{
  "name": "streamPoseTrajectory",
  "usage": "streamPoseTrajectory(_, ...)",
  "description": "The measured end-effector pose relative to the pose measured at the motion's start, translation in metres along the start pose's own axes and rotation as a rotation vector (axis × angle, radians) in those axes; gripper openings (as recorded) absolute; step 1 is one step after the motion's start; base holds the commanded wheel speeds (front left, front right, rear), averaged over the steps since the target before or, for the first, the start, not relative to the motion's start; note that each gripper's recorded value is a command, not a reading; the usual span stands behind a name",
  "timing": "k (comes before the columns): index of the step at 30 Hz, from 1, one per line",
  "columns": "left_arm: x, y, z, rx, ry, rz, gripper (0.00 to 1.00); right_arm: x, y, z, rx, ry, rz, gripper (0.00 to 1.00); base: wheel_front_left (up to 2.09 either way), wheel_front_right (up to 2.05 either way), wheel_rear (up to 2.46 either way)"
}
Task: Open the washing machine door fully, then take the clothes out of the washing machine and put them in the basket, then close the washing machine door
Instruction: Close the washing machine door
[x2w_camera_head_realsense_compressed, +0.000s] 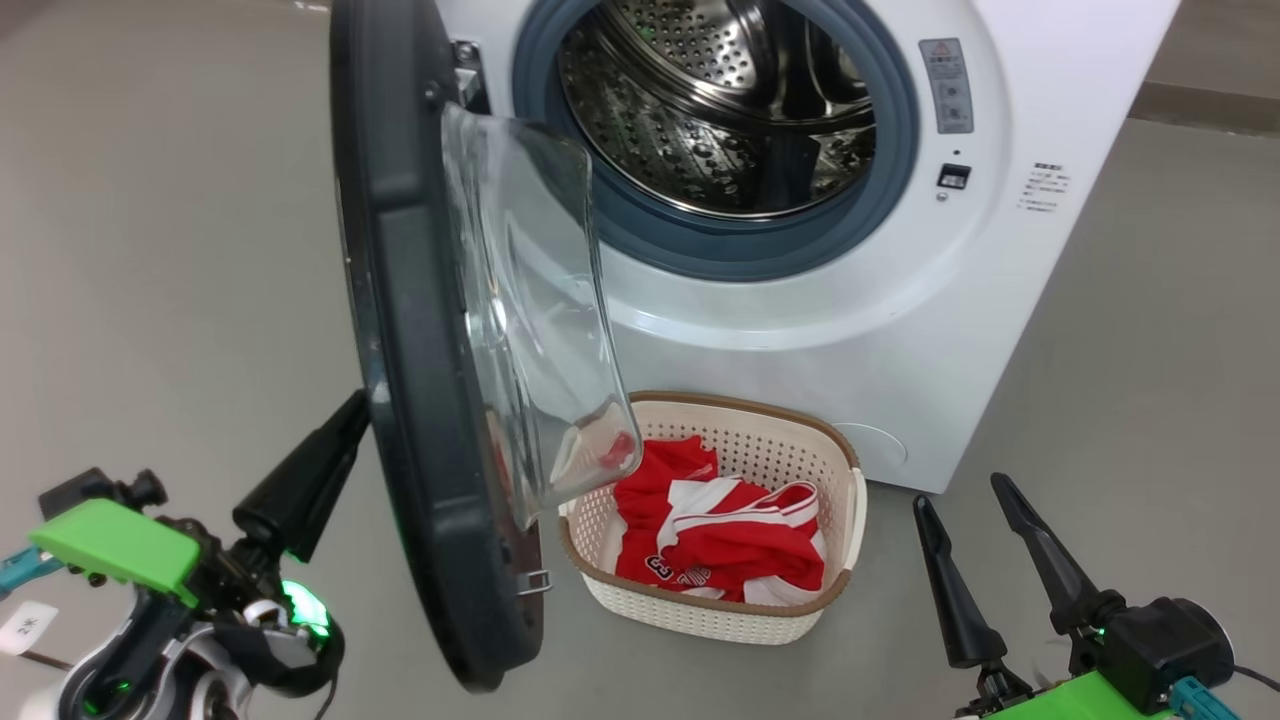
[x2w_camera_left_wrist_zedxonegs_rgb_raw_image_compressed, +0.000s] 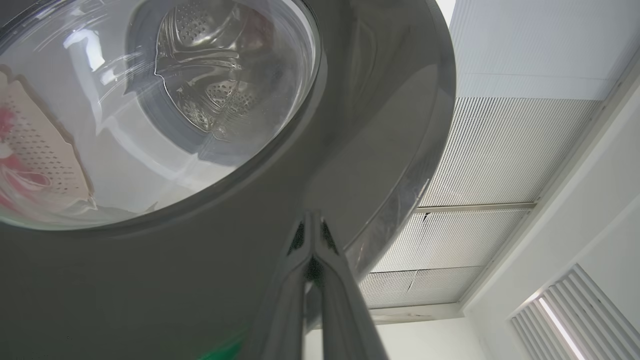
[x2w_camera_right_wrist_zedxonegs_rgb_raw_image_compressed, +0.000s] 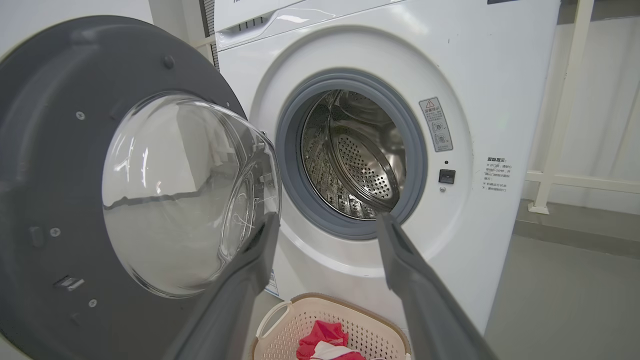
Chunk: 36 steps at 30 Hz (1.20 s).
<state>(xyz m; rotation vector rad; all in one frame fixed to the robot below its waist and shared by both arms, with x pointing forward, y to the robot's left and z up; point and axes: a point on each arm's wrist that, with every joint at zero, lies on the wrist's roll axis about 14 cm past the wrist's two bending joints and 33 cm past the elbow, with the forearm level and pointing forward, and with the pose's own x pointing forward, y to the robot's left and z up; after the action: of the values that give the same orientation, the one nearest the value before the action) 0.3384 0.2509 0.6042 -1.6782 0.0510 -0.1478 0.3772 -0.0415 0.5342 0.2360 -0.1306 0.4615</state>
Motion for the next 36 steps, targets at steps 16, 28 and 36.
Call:
streamPoseTrajectory(16,0.031,0.002,-0.052,0.013,0.134,-0.019,0.0,-0.015,-0.027,0.008,-0.014,-0.02,-0.094,1.0,0.0,0.0,0.0)
streamPoseTrajectory(28,0.054,0.016,-0.079,-0.001,0.178,-0.012,0.0,-0.033,-0.049,0.014,-0.021,-0.031,-0.178,1.0,0.0,0.0,0.0)
streamPoseTrajectory(36,0.077,0.016,-0.099,-0.009,0.216,-0.03,0.0,-0.043,-0.063,0.012,-0.025,-0.024,-0.229,1.0,0.0,0.0,0.0)
